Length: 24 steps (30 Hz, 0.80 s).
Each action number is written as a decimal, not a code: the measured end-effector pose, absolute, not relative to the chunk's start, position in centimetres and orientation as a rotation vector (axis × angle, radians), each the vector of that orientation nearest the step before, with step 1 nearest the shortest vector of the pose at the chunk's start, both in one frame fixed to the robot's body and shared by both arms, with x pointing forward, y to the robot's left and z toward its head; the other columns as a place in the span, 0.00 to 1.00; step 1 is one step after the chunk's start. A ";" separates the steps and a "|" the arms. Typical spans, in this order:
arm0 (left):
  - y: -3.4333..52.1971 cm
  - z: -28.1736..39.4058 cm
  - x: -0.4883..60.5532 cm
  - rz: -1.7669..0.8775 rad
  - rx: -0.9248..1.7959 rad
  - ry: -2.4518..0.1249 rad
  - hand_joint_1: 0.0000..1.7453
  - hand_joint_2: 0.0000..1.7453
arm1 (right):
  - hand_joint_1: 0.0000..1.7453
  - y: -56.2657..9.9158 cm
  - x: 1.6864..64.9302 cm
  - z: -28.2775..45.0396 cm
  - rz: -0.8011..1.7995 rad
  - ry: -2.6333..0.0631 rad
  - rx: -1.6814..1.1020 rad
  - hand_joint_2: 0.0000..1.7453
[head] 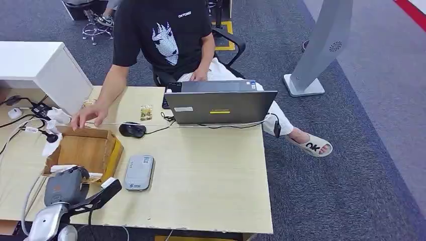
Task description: Pass the card to the sensor for recognition and then transmit it.
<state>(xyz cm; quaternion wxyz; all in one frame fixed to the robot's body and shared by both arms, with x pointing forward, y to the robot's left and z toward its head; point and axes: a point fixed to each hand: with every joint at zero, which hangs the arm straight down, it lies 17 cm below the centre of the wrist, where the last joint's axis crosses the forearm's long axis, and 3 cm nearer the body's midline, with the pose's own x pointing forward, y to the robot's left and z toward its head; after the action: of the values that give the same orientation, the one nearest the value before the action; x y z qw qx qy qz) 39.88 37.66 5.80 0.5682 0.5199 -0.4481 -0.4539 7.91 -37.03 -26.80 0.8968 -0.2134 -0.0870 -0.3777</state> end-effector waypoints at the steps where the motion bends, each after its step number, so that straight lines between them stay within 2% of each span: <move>1: 37.7 5.8 40.0 -1.064 1.223 -1.055 1.00 1.00 | 0.00 -37.1 7.9 -26.8 -0.780 -0.180 -0.444 1.00; 24: 37.1 6.9 40.3 -1.045 1.280 -1.098 1.00 1.00 | 0.00 -37.4 8.3 -26.6 -0.728 -0.196 -0.465 1.00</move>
<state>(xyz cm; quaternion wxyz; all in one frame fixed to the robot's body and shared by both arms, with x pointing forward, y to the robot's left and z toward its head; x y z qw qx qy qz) 40.32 37.06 6.92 0.5471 0.5403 -0.4632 -0.4408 8.26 -37.44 -26.61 0.9035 -0.2250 -0.0950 -0.3521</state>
